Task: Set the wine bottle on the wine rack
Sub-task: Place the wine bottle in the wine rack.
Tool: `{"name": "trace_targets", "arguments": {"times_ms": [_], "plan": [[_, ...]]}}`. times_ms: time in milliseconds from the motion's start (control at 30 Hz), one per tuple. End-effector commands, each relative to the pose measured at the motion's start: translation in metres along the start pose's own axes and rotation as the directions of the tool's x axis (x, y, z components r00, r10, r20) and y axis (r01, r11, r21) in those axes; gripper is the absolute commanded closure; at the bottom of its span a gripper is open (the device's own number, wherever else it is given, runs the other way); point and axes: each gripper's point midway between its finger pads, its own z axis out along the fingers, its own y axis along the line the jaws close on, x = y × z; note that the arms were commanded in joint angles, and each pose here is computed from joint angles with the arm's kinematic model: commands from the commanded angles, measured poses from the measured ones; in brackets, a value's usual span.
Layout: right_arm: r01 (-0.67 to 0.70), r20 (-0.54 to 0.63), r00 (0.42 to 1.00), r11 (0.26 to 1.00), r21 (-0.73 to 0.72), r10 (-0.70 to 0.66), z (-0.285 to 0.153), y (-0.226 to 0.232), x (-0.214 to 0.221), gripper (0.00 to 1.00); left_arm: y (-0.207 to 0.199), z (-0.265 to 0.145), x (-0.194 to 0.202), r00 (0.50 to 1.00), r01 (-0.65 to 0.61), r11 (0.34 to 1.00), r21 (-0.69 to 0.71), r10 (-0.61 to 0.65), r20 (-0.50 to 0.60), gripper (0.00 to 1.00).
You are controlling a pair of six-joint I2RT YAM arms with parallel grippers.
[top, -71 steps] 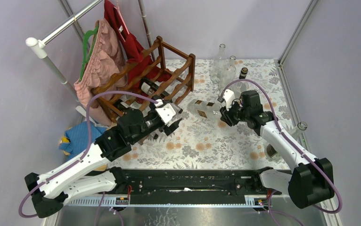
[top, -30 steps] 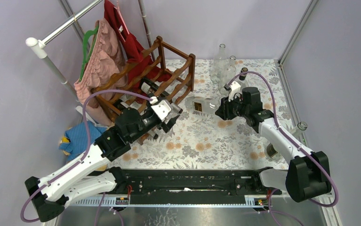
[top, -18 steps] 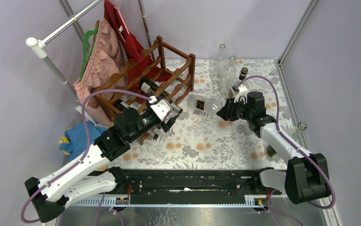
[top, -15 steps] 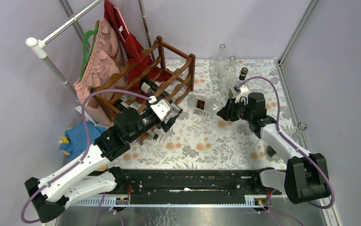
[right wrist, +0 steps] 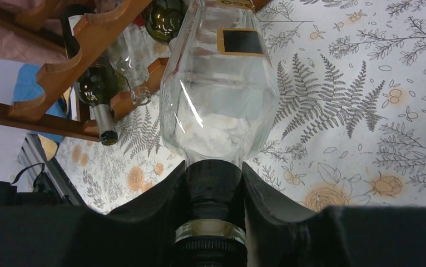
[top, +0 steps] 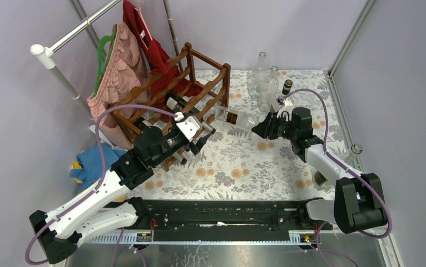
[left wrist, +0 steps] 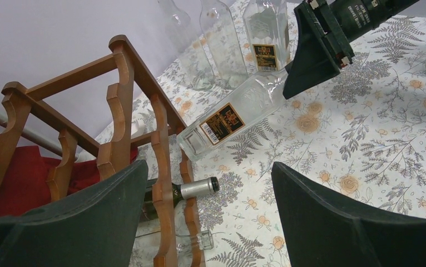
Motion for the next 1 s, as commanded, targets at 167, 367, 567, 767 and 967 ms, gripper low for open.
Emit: {"name": "trace_targets", "arguments": {"times_ms": [167, 367, 567, 767, 967], "plan": [[0.117, 0.226, 0.971, 0.979, -0.166, -0.078, 0.005, 0.042, -0.078, 1.00, 0.005, 0.001, -0.013, 0.998, 0.014, 1.000, -0.016, -0.013, 0.060, 0.11], [0.107, 0.242, 0.968, 0.977, -0.187, -0.060, 0.008, 0.045, -0.085, 1.00, 0.005, 0.001, -0.012, 0.998, 0.013, 1.000, -0.016, -0.012, 0.058, 0.11], [0.081, 0.250, 0.968, 0.975, -0.208, -0.026, 0.010, 0.047, -0.089, 1.00, 0.006, 0.001, -0.013, 0.998, 0.014, 1.000, -0.019, -0.013, 0.061, 0.11], [0.058, 0.253, 0.967, 0.973, -0.223, 0.001, 0.013, 0.047, -0.089, 1.00, 0.006, 0.002, -0.012, 0.998, 0.013, 1.000, -0.020, -0.012, 0.056, 0.11], [0.020, 0.247, 0.968, 0.969, -0.245, 0.042, 0.019, 0.045, -0.086, 1.00, 0.003, 0.002, -0.012, 0.998, 0.012, 1.000, -0.001, -0.012, 0.060, 0.11]]}}
